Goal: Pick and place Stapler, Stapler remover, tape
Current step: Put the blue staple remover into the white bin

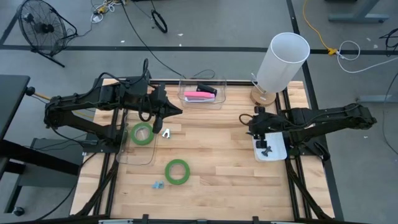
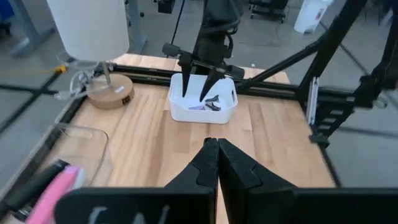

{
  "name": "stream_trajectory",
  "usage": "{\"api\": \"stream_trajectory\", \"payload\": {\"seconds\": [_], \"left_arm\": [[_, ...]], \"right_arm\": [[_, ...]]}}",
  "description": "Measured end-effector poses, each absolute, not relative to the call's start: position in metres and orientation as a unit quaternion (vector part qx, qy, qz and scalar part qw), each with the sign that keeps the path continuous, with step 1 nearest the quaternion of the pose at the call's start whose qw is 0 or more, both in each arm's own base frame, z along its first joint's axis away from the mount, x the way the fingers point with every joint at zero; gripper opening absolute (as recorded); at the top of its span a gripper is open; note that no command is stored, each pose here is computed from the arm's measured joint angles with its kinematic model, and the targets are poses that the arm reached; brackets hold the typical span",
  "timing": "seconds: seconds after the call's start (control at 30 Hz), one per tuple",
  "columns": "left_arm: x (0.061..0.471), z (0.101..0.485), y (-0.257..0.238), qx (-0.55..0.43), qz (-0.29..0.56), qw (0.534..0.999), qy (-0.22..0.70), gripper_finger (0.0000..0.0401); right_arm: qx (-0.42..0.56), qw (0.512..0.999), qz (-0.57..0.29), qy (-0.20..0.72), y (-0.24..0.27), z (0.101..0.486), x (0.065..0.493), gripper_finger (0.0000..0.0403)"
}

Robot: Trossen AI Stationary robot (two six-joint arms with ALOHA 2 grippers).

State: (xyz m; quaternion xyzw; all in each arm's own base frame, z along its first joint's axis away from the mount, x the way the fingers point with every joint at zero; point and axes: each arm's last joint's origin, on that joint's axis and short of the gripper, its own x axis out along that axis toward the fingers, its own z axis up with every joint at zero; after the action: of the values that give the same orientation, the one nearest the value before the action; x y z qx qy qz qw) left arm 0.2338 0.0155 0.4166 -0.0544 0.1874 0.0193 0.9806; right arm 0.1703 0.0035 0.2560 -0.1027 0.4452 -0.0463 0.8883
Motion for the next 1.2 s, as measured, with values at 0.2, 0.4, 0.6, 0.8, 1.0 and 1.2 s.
{"api": "stream_trajectory", "payload": {"seconds": [0.2,0.4,0.6,0.8,1.0,1.2], "left_arm": [[0.234,0.417,0.015,-0.118,0.028,0.975,0.186,0.0014],[0.234,0.416,0.004,-0.12,-0.001,0.974,0.19,0.0014],[0.236,0.414,-0.014,-0.116,-0.034,0.972,0.2,0.005],[0.239,0.407,-0.035,-0.142,-0.065,0.96,0.23,0.0126],[0.243,0.397,-0.058,-0.153,-0.095,0.945,0.272,0.0178],[0.248,0.388,-0.087,-0.178,-0.147,0.923,0.307,0.0185]], "right_arm": [[0.014,0.939,-0.056,0.339,0.006,0.271,0.186,0.0222],[0.076,0.977,-0.023,0.198,0.009,0.295,0.201,0.0239],[0.087,0.987,-0.001,0.133,0.011,0.307,0.205,0.0238],[0.109,0.983,-0.007,0.15,0.011,0.304,0.205,0.0233],[0.126,0.978,-0.012,0.163,0.01,0.301,0.204,0.0233],[0.127,0.976,-0.015,0.179,0.01,0.298,0.205,0.0233]]}}
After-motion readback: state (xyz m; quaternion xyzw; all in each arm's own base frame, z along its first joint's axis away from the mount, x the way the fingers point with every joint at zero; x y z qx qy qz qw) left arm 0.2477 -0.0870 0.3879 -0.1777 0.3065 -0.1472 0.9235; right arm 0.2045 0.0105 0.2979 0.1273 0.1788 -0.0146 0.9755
